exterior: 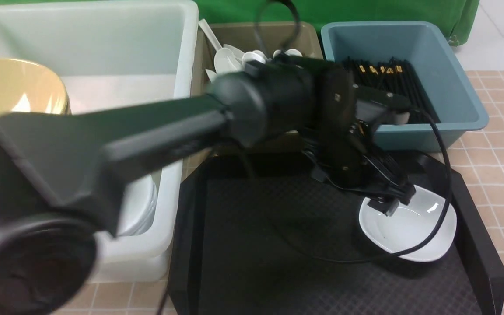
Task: On brown table put chopsticks spoon bowls plates into blue grey white boxes.
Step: 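Grasp the small white bowl on the black tray by its rim with the left gripper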
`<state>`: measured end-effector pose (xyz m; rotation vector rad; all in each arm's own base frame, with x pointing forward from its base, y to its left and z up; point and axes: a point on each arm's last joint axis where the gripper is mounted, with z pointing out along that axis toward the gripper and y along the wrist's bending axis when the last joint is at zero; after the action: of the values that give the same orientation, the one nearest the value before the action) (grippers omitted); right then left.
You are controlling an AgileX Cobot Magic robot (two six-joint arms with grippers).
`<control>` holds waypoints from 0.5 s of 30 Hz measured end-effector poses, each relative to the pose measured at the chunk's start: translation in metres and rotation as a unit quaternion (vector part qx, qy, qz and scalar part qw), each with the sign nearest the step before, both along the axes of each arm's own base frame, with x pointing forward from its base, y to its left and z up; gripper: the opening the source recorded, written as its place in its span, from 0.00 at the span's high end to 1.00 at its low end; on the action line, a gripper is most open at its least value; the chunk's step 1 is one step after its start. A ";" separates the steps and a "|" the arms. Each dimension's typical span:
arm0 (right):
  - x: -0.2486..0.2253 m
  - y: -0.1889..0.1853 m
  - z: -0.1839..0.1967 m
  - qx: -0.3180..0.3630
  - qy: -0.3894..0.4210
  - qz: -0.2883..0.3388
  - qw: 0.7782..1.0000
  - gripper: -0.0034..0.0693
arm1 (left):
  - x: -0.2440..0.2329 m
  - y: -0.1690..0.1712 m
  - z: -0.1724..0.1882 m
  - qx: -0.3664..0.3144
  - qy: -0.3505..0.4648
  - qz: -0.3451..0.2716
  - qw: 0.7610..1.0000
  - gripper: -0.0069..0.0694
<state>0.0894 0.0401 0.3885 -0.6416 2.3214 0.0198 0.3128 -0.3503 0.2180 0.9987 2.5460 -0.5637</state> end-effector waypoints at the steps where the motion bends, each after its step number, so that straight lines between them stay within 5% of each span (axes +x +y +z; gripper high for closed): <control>1: -0.002 -0.001 -0.002 0.002 0.001 -0.001 1.000 0.89 | 0.004 -0.004 -0.008 0.004 0.002 0.000 1.000 0.23; 9: -0.003 -0.001 -0.018 -0.007 0.023 0.002 1.000 0.89 | 0.020 -0.022 -0.047 0.013 0.012 0.001 1.000 0.30; 13: -0.003 0.000 -0.022 -0.011 0.029 0.002 1.000 0.89 | 0.017 -0.027 -0.049 0.010 0.008 -0.005 1.000 0.53; 15: -0.002 0.000 -0.022 -0.010 0.026 0.005 1.000 0.89 | 0.016 -0.028 -0.047 0.010 0.007 -0.011 1.000 0.78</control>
<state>0.0870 0.0404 0.3666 -0.6698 2.3709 0.0187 0.3290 -0.3786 0.1710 1.0348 2.5602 -0.5540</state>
